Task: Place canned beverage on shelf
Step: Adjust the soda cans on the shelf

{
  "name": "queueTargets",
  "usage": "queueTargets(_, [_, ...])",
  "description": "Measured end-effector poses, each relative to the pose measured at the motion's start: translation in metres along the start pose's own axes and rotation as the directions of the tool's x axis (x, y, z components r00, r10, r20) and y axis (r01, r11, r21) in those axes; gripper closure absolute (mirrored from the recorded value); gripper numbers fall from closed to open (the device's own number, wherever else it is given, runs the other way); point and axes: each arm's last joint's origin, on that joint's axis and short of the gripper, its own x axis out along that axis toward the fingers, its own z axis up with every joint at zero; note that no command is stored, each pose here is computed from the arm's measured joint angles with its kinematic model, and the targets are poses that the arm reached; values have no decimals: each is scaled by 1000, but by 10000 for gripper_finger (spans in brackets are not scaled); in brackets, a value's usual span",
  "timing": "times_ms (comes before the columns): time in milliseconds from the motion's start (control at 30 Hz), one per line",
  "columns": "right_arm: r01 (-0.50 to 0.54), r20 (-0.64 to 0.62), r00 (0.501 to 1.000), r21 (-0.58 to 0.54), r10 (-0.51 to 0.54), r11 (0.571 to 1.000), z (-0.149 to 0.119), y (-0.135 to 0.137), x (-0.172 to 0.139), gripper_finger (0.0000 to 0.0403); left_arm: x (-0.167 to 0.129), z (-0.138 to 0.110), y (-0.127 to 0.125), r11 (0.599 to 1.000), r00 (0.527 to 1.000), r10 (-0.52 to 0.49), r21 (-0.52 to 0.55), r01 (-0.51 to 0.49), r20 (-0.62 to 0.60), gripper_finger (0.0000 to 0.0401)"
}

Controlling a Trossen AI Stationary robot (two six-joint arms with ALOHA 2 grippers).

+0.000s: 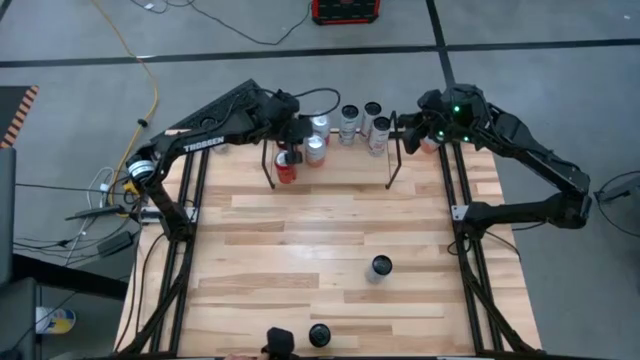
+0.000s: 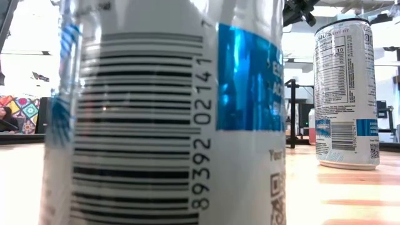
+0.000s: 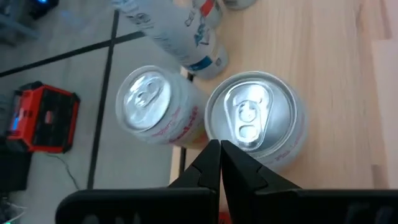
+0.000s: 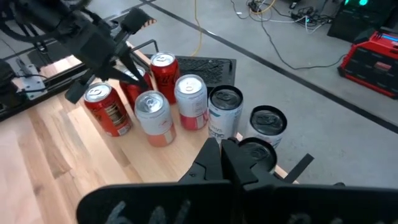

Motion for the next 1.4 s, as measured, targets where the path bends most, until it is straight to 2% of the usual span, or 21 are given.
queueTargets(167, [-16, -1, 1000, -9, 15, 1000, 0, 3, 0, 403, -32, 8, 8, 1000, 997, 17, -7, -16, 81, 401])
queueTargets(300, [-18, -1, 1000, -11, 18, 1000, 0, 4, 0, 403, -49, 10, 5, 994, 982, -108, -9, 110, 155, 401])
queueTargets(433, [-17, 0, 1000, -11, 17, 1000, 0, 4, 0, 403, -40, 3, -4, 972, 967, -230, -15, 233, 109, 401])
queueTargets(533, [-17, 0, 1000, -12, 17, 1000, 0, 4, 0, 403, -26, -1, -10, 966, 964, -257, -17, 259, 71, 401])
queueTargets(900, [-23, -1, 1000, -13, 23, 1000, 0, 5, 0, 403, 7, -7, -18, 970, 970, -242, -5, 242, -6, 401])
queueTargets(1167, [-22, -1, 1000, -13, 22, 1000, 0, 5, 0, 403, 21, -6, -18, 976, 976, -217, 15, 216, 16, 401])
queueTargets(1400, [-23, -1, 1000, -5, 23, 1000, 0, 5, 0, 403, 21, -2, -15, 982, 981, -188, 33, 186, 52, 401])
